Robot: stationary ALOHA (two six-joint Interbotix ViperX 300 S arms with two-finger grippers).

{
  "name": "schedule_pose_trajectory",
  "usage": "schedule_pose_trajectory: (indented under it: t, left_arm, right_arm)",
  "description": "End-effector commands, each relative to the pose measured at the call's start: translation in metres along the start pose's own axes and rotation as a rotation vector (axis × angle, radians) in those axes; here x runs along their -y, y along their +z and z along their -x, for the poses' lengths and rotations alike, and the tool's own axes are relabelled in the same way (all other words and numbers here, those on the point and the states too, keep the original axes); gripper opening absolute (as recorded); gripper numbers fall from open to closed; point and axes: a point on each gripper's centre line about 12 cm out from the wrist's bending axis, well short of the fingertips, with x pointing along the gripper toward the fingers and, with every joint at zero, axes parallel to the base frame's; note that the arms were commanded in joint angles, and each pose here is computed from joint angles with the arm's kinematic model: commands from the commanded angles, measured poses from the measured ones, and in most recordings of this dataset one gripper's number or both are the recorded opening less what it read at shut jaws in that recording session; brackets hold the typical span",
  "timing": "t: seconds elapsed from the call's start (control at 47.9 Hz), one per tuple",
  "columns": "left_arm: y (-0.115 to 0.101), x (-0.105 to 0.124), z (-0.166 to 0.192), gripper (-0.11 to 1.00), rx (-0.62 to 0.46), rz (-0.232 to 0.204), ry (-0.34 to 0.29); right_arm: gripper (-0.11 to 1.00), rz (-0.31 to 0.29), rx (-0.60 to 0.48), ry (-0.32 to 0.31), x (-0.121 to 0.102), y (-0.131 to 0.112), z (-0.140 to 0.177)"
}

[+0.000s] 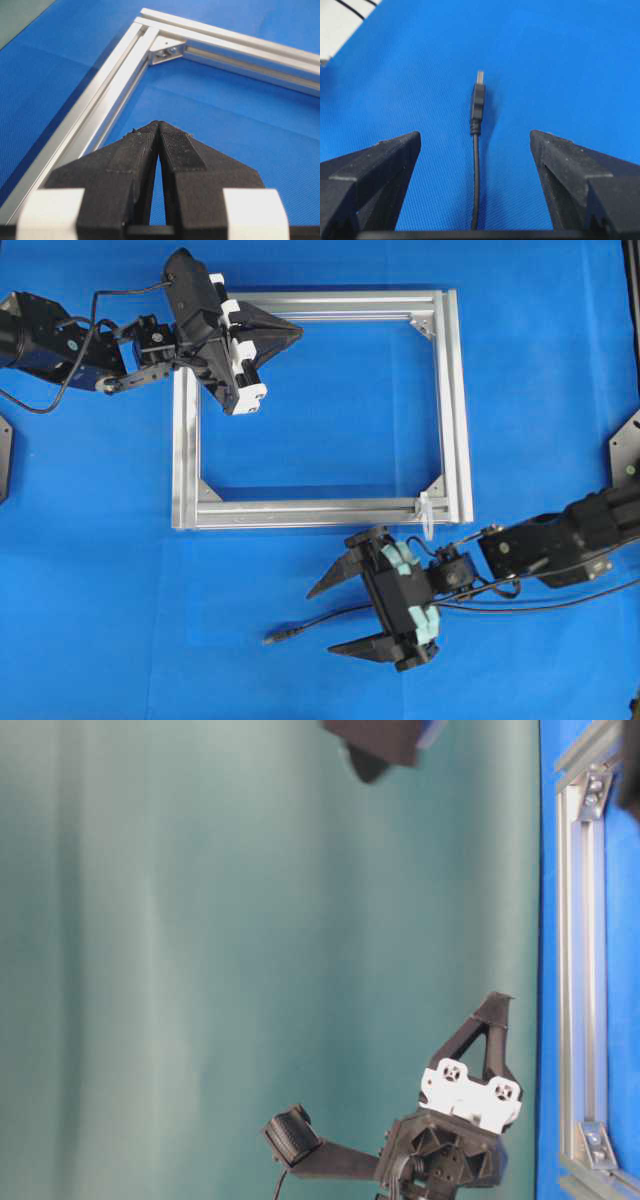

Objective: Insert the wire through the string loop located on the right side.
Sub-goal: 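Move the right gripper down toward the black USB cable end, then grasp the black USB cable near its plug with the right gripper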

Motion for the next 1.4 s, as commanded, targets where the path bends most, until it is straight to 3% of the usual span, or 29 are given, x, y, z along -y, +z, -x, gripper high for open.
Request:
schedule_pose_trajectory:
  t: [0.0, 0.292, 0.396, 0.48, 0.668, 0.751, 1.148, 1.377]
  left_arm:
    - [0.016, 0.0, 0.0, 0.0, 0.044, 0.002, -0.001]
    - [0.016, 0.001, 0.001, 0.0, 0.044, 0.003, -0.003]
    - [0.016, 0.001, 0.001, 0.0, 0.044, 0.002, -0.004]
    - [0.015, 0.001, 0.0, 0.0, 0.043, 0.003, -0.003]
    - [0.015, 0.001, 0.0, 0.0, 0.043, 0.002, -0.004]
    - [0.016, 0.001, 0.001, 0.0, 0.044, 0.003, -0.003]
    - [0.015, 0.001, 0.001, 0.0, 0.041, 0.002, -0.004]
    - [0.015, 0.001, 0.001, 0.0, 0.043, 0.002, -0.004]
  right_arm:
    - [0.78, -0.016, 0.03, -0.004, -0.001, 0.008, -0.006]
    - [0.77, -0.029, 0.014, -0.018, 0.001, -0.001, -0.014]
    - [0.71, -0.031, 0.008, -0.02, 0.002, -0.001, -0.014]
    - [0.57, -0.028, -0.001, -0.021, 0.002, -0.003, -0.015]
    - [0.09, -0.017, -0.012, -0.019, 0.002, -0.005, -0.015]
    - [-0.02, -0.016, -0.014, -0.019, 0.002, -0.005, -0.015]
    - [-0.03, -0.014, -0.011, -0.016, 0.001, -0.004, -0.013]
    - [-0.03, -0.014, -0.009, -0.02, 0.0, 0.012, -0.004]
